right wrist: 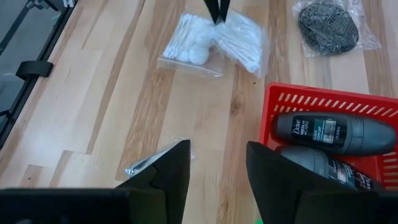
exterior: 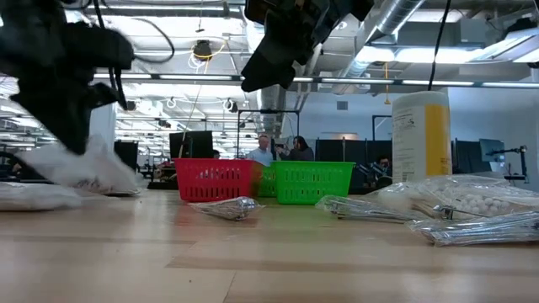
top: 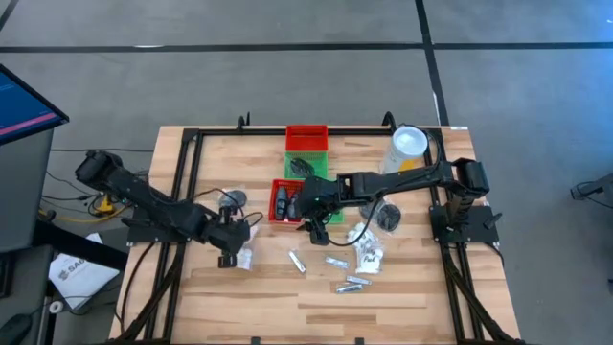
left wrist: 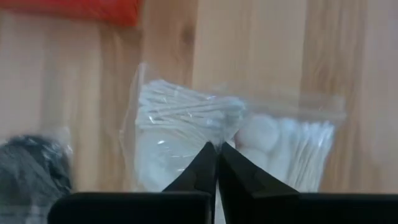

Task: Pick & Place Travel size toiletries
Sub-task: Put the white cotton pack into the top red bin

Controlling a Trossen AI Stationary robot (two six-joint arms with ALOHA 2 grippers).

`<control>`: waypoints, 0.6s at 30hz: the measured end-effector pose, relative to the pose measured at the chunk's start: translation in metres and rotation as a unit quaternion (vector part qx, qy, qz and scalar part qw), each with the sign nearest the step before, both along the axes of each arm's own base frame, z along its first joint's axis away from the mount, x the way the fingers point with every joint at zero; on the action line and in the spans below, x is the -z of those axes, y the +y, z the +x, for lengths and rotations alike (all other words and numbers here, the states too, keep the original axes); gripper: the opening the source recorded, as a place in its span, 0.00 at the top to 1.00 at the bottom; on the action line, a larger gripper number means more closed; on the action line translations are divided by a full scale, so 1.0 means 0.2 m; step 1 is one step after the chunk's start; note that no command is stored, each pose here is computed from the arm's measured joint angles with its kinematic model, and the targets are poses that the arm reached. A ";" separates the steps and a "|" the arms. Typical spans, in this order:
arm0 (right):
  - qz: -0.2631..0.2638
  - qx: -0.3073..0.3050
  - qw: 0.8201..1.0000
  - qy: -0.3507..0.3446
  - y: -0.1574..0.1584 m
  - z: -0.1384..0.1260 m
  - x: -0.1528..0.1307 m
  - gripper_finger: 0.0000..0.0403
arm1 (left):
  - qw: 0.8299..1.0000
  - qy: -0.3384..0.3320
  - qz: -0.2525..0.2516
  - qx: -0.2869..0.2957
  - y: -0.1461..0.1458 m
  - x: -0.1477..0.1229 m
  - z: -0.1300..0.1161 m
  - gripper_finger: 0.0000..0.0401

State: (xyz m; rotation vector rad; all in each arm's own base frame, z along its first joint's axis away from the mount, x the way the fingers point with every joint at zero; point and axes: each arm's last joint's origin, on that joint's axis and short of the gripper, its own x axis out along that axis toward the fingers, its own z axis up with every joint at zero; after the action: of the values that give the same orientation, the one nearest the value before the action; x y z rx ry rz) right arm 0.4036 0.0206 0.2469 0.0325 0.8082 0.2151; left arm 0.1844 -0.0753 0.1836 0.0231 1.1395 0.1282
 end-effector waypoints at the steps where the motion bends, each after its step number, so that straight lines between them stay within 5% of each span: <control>1: -0.001 -0.001 1.000 -0.001 0.00 0.00 0.00 0.64 | 1.000 -0.013 -0.002 -0.002 0.01 -0.02 -0.01 1.00; 6: -0.010 -0.012 1.000 -0.027 0.00 0.02 -0.01 0.63 | 0.993 -0.109 -0.043 -0.002 0.02 -0.15 -0.04 1.00; 18: -0.036 -0.035 0.993 -0.110 0.00 0.06 -0.07 0.60 | 0.943 -0.299 -0.135 0.054 0.02 -0.40 -0.06 1.00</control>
State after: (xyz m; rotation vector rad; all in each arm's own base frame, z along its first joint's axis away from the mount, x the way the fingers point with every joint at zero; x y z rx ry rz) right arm 0.4162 0.0212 0.2610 -0.0856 0.5981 0.2512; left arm 0.1720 -0.0717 0.2631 -0.1873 0.5364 -0.1178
